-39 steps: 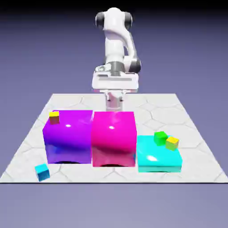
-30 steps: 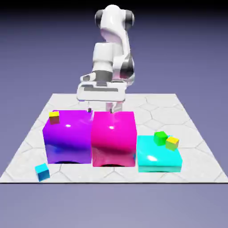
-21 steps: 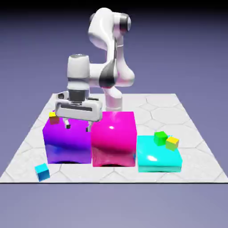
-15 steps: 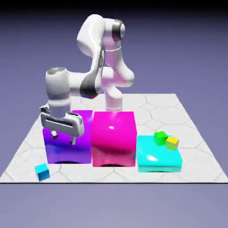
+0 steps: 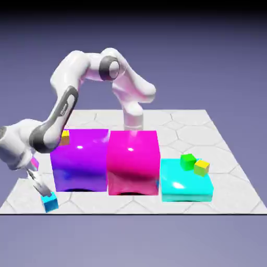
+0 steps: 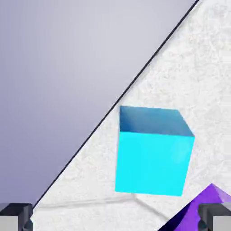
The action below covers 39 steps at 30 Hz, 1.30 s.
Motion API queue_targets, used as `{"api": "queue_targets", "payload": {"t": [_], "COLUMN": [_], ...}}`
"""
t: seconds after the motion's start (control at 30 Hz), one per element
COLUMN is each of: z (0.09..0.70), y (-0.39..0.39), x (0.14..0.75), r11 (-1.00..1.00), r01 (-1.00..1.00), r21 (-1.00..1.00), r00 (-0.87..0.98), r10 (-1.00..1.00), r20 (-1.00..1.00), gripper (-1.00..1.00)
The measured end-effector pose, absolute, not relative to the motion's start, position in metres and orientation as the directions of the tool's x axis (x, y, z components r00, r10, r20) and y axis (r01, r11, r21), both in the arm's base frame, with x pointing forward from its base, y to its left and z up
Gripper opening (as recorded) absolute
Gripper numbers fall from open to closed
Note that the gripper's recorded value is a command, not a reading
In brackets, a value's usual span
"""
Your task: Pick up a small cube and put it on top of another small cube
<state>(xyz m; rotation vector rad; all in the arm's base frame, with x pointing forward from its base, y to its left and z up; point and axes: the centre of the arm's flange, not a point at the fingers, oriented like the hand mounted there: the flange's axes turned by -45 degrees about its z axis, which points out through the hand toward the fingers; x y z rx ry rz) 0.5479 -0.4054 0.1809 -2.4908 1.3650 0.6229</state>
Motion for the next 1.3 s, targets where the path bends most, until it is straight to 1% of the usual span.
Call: {"api": "queue_targets", "payload": {"t": [0.07, 0.17, 0.2, 0.27, 0.37, 0.4, 0.53, 0.67, 0.73, 0.83, 0.9, 1.0, 1.03, 1.07, 1.17, 1.2, 1.27, 1.3], "z": [0.181, 0.125, 0.117, 0.117, 0.173, 0.184, 0.211, 0.241, 0.256, 0.278, 0.291, 0.308, 0.312, 0.312, 0.260, 0.248, 0.248, 0.265], "y": [-0.405, -0.388, -0.386, -0.386, -0.403, -0.384, -0.220, -0.047, 0.038, 0.158, 0.231, 0.325, 0.347, 0.347, 0.335, 0.332, 0.332, 0.336], "x": [0.548, 0.537, 0.535, 0.535, 0.547, 0.560, 0.619, 0.632, 0.620, 0.580, 0.539, 0.461, 0.436, 0.436, 0.423, 0.418, 0.418, 0.424], "r11": [-0.538, -0.538, -0.538, -0.537, -0.537, -0.574, -0.806, -0.957, -0.991, -0.983, -0.936, -0.804, -0.754, -0.754, -0.754, -0.754, -0.753, -0.753], "r01": [-0.843, -0.843, -0.843, -0.843, -0.844, -0.818, -0.589, -0.280, -0.105, 0.168, 0.347, 0.594, 0.657, 0.657, 0.657, 0.657, 0.658, 0.658], "r21": [0.000, 0.000, 0.000, -0.001, -0.002, -0.009, -0.051, -0.076, -0.079, -0.070, -0.054, -0.016, -0.002, -0.002, -0.001, -0.002, 0.000, 0.001], "r00": [0.475, 0.475, 0.475, 0.474, 0.474, 0.509, 0.716, 0.843, 0.869, 0.857, 0.815, 0.705, 0.664, 0.664, 0.665, 0.664, 0.664, 0.665], "r10": [-0.744, -0.744, -0.744, -0.744, -0.743, -0.717, -0.492, -0.207, -0.052, 0.181, 0.330, 0.530, 0.580, 0.580, 0.580, 0.580, 0.580, 0.580], "r20": [-0.471, -0.471, -0.471, -0.471, -0.471, -0.476, -0.496, -0.496, -0.492, -0.483, -0.477, -0.471, -0.471, -0.471, -0.471, -0.471, -0.471, -0.471], "gripper": [0.00, 0.00, -1.00, -1.00, -1.00, -1.00, -1.00, -1.00, -1.00, -1.00, -1.00, -1.00, -1.00, -1.00, -1.00, 1.00, 1.00, 1.00]}}
